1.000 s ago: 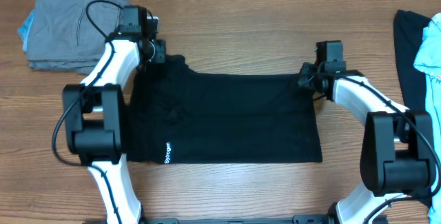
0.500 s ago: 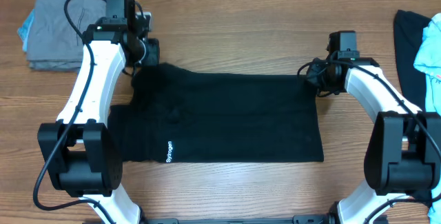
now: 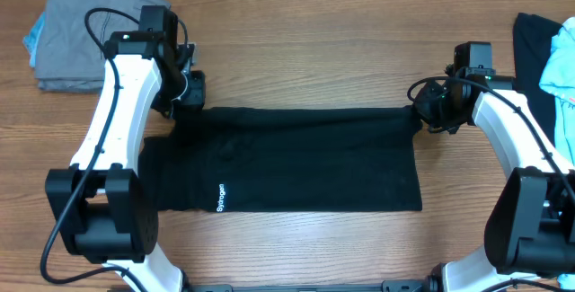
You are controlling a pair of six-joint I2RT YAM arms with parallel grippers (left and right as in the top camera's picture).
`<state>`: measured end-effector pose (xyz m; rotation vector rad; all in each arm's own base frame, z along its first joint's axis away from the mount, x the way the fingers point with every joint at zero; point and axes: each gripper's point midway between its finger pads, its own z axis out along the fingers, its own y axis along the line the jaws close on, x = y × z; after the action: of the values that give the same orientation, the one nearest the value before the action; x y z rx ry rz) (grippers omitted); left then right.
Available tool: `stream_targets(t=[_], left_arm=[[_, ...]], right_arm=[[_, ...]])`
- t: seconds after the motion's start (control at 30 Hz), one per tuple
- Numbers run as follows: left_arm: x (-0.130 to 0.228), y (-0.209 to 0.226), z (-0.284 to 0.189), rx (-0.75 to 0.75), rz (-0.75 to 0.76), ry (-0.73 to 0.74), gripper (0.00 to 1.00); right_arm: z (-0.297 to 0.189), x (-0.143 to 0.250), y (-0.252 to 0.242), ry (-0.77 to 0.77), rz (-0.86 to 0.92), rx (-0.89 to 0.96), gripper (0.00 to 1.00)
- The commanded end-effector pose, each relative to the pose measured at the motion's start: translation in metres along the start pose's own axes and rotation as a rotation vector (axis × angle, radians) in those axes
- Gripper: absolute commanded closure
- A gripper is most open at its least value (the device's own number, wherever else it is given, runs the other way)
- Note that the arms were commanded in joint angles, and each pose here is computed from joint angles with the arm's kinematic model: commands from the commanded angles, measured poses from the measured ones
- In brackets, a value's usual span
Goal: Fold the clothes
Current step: 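Fold the shirt's top half down toward the bottom edge with both grippers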
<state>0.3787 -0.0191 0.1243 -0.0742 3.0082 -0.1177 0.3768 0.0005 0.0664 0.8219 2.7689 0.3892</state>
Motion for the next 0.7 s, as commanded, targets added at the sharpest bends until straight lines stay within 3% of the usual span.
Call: stream_targets(t=[0.0,0.67], left_arm=[[0.004,0.021,-0.018,-0.094,-0.06,-0.025,0.96],[0.062,0.049,-0.04,-0.134,-0.193,0.131,0.93]], right_arm=[[-0.014,-0.009,0.008,-0.041,-0.004,-0.018,0.96],[-0.02,0.034,-0.037,0.111,0.09,0.198,0.94]])
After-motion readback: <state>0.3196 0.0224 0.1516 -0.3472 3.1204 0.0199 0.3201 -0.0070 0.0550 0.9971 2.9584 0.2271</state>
